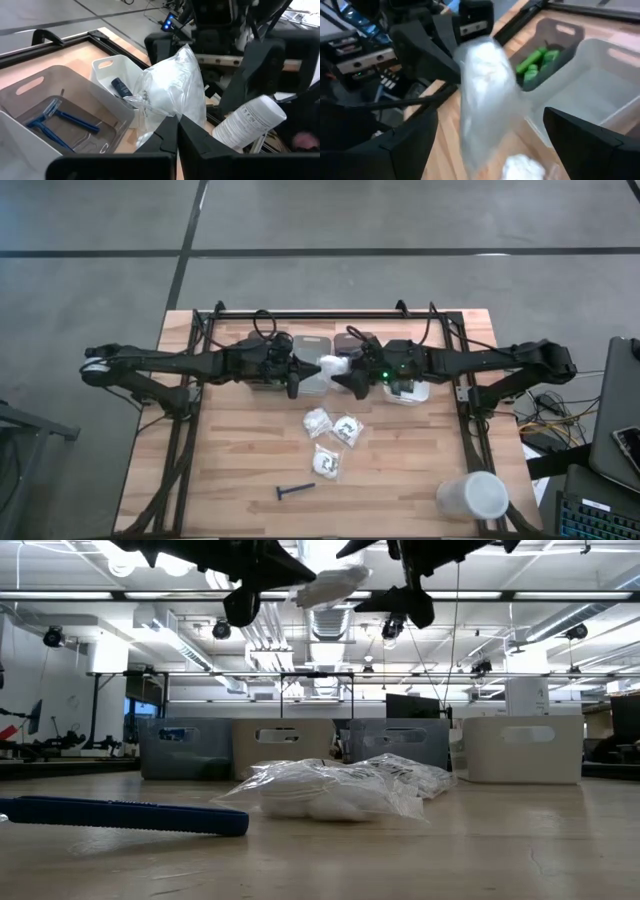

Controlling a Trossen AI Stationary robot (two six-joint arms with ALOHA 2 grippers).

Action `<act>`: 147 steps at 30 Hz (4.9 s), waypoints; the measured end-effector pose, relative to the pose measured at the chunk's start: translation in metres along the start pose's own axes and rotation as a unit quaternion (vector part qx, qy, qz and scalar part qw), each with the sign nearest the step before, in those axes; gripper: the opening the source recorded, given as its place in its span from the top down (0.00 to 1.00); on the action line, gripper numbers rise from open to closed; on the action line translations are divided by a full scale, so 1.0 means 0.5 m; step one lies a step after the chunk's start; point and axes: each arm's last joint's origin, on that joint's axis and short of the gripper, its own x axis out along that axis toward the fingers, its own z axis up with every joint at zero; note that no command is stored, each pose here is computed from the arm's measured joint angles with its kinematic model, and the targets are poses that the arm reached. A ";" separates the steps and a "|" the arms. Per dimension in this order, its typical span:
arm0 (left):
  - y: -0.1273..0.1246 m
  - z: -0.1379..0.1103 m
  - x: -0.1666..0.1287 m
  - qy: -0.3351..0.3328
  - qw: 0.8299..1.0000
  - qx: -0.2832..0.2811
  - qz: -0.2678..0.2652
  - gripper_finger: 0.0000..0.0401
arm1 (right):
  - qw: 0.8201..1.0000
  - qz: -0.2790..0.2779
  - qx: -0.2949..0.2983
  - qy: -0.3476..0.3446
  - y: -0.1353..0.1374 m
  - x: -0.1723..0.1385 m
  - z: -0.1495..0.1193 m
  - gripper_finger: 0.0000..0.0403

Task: Pick & Place Travel size toiletries
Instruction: Put the white cotton pack into the gray bin

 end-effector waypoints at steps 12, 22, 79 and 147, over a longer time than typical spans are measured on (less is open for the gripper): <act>0.009 -0.005 0.001 0.009 1.000 0.010 0.026 0.99 | 1.000 0.009 0.026 0.000 -0.010 0.029 -0.002 0.26; 0.012 -0.006 0.001 0.008 0.999 0.017 0.041 0.98 | 0.999 0.000 0.044 0.005 -0.019 0.040 -0.005 0.41; 0.068 0.073 -0.044 0.124 0.990 -0.009 -0.063 0.39 | 0.927 0.019 -0.324 0.188 0.049 0.037 0.026 0.96; 0.127 0.005 -0.027 0.155 0.952 0.045 0.261 0.99 | 0.961 -0.231 -0.027 0.150 0.048 0.011 0.018 0.34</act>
